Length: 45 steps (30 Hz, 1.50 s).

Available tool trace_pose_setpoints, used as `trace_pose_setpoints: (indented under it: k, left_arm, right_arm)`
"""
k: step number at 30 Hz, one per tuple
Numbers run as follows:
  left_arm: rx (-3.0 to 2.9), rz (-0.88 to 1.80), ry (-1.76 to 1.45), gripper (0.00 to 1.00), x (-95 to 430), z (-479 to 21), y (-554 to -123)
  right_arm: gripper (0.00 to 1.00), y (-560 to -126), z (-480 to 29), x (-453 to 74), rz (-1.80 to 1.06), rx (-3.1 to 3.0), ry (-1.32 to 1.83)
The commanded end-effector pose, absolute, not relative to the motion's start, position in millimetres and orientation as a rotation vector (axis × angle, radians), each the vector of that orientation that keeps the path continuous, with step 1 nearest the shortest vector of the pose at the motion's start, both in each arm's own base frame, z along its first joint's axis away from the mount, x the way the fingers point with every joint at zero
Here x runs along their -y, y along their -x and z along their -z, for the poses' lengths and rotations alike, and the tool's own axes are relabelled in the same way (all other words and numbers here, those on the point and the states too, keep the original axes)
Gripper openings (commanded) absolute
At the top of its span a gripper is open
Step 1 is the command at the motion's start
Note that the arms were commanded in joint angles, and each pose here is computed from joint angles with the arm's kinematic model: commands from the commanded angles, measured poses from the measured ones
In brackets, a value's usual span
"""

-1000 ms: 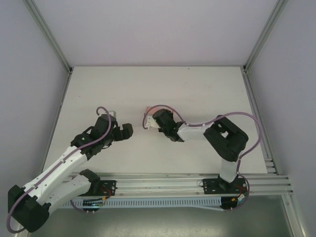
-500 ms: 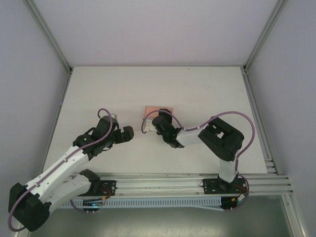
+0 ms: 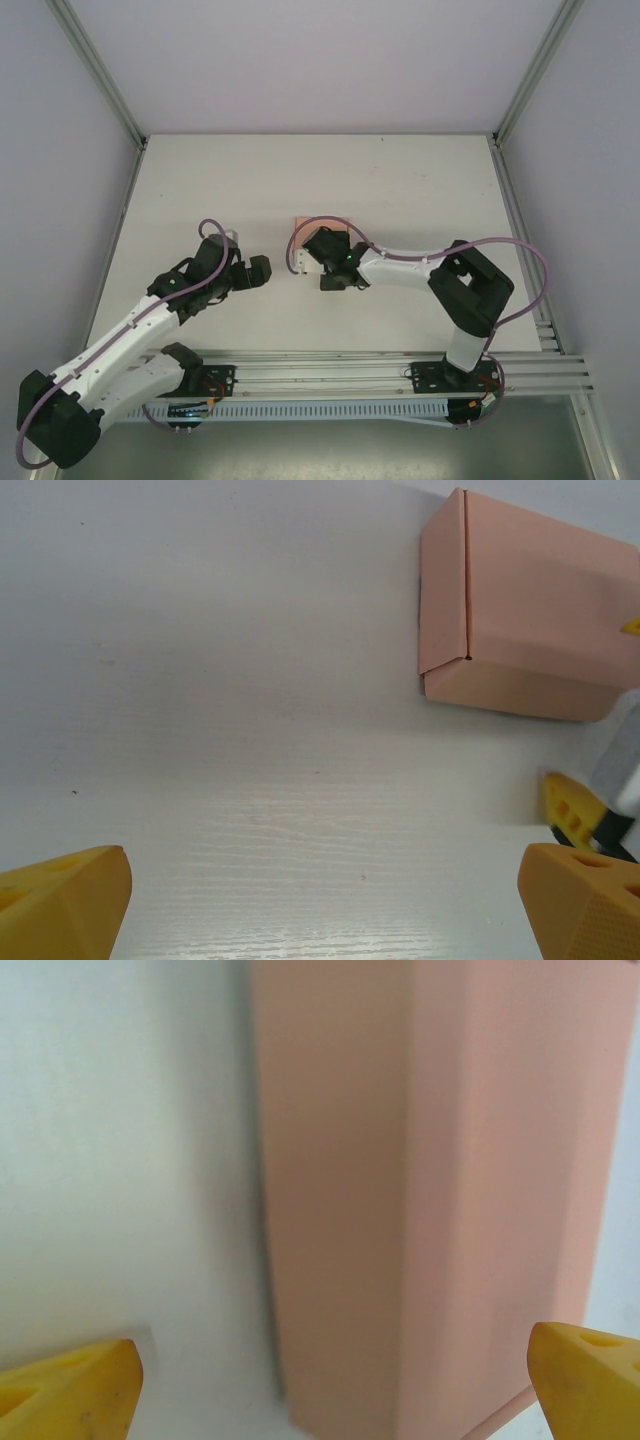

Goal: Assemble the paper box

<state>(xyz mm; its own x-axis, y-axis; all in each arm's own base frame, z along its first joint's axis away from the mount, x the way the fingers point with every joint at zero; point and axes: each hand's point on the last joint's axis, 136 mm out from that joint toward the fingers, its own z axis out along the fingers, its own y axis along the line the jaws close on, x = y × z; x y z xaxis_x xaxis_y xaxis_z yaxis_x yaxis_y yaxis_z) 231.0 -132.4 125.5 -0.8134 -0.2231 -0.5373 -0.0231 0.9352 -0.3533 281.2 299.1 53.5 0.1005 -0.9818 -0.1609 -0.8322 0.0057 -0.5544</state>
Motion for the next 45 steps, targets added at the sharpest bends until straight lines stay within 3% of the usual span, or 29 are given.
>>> trace_pose_setpoints:
  k: [1,4,7,11,15,20,24,34,45]
  left_arm:
    - [-2.47,0.468,0.137,0.99,139,-138,-237]
    - [-2.471,0.441,0.163,0.98,135,-135,-238]
    - [-2.429,0.328,0.204,0.99,119,-137,-247]
    - [-2.362,0.267,0.242,0.98,101,-140,-272]
    - [-2.264,0.124,0.296,0.99,60,-144,-302]
    - [-2.014,-0.099,0.281,0.99,0,-148,-335]
    - [-1.878,-0.139,0.272,0.98,-18,-157,-348]
    - [-1.761,-0.105,0.05,0.99,3,-139,-360]
    - [-1.782,-0.029,0.025,0.99,-9,-115,-388]
  right_arm:
    - [0.99,-257,-67,-291,0.254,-1.85,1.906]
    - [0.99,-269,-94,-294,0.223,-1.846,1.732]
    - [0.99,-296,-136,-277,0.159,-1.931,1.364]
    - [0.99,-340,-181,-192,0.045,-2.094,0.697]
    - [0.99,-353,-194,-82,0.05,-2.086,0.098]
    - [0.99,-347,-165,-1,0.027,-1.918,-0.191]
    - [0.99,-351,-141,14,0.049,-1.88,-0.203]
    - [0.99,-394,-93,10,0.016,-1.882,-0.141]
    - [0.99,-395,-89,24,0.0,-1.917,-0.218]
